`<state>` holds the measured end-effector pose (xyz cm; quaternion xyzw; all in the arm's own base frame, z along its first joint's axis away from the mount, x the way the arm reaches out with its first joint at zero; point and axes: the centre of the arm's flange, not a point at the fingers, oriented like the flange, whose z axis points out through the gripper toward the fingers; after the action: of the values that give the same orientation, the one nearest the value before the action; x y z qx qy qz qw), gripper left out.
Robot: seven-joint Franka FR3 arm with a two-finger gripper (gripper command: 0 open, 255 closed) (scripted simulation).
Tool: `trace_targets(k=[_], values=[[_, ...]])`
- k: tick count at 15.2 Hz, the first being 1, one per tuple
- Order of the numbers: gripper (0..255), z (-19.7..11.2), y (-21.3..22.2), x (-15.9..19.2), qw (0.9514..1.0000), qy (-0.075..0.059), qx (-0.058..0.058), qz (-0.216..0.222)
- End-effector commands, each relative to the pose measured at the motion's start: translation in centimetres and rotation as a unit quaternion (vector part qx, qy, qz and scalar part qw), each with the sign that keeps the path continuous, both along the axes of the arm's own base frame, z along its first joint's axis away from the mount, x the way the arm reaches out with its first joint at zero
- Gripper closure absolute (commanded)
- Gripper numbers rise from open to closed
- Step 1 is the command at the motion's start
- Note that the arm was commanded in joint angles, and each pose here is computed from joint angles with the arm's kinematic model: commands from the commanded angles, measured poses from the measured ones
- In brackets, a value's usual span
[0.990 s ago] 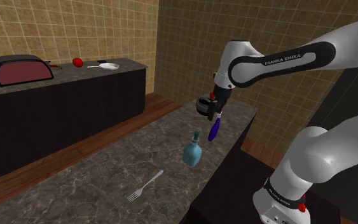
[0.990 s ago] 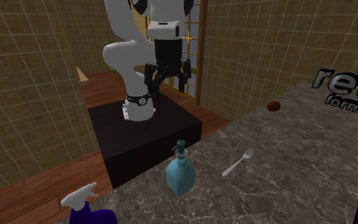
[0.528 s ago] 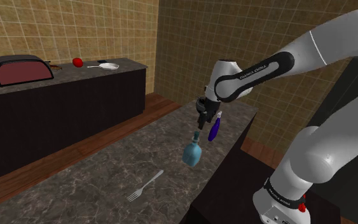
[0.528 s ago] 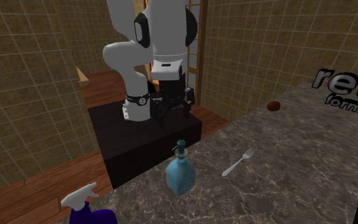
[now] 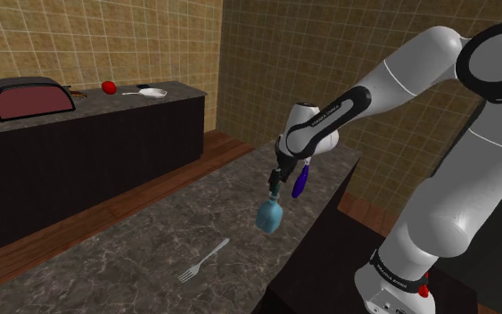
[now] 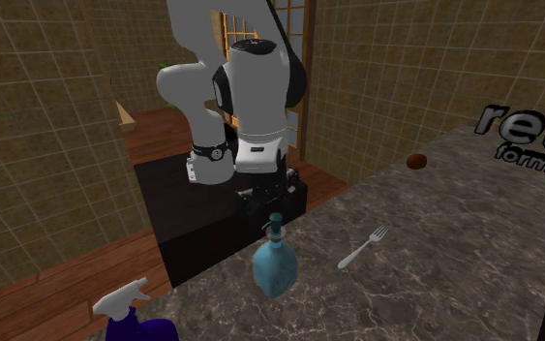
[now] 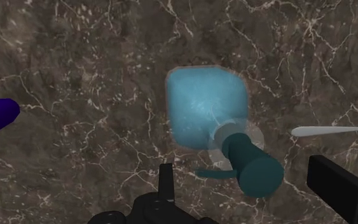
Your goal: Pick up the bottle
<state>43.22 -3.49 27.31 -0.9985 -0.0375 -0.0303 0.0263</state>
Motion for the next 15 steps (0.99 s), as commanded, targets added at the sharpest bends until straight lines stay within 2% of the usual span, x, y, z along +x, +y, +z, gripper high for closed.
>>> trace_targets(k=[1,5,6,15], values=[[0,-1.1,0.0,0.0,1.0000,-0.001,0.000,0.000],[0,-2.5,0.0,0.0,1.0000,-0.001,0.000,0.000],[255,-2.4,0.0,0.0,1.0000,-0.001,0.000,0.000],[255,-2.5,0.0,0.0,1.0000,-0.001,0.000,0.000]])
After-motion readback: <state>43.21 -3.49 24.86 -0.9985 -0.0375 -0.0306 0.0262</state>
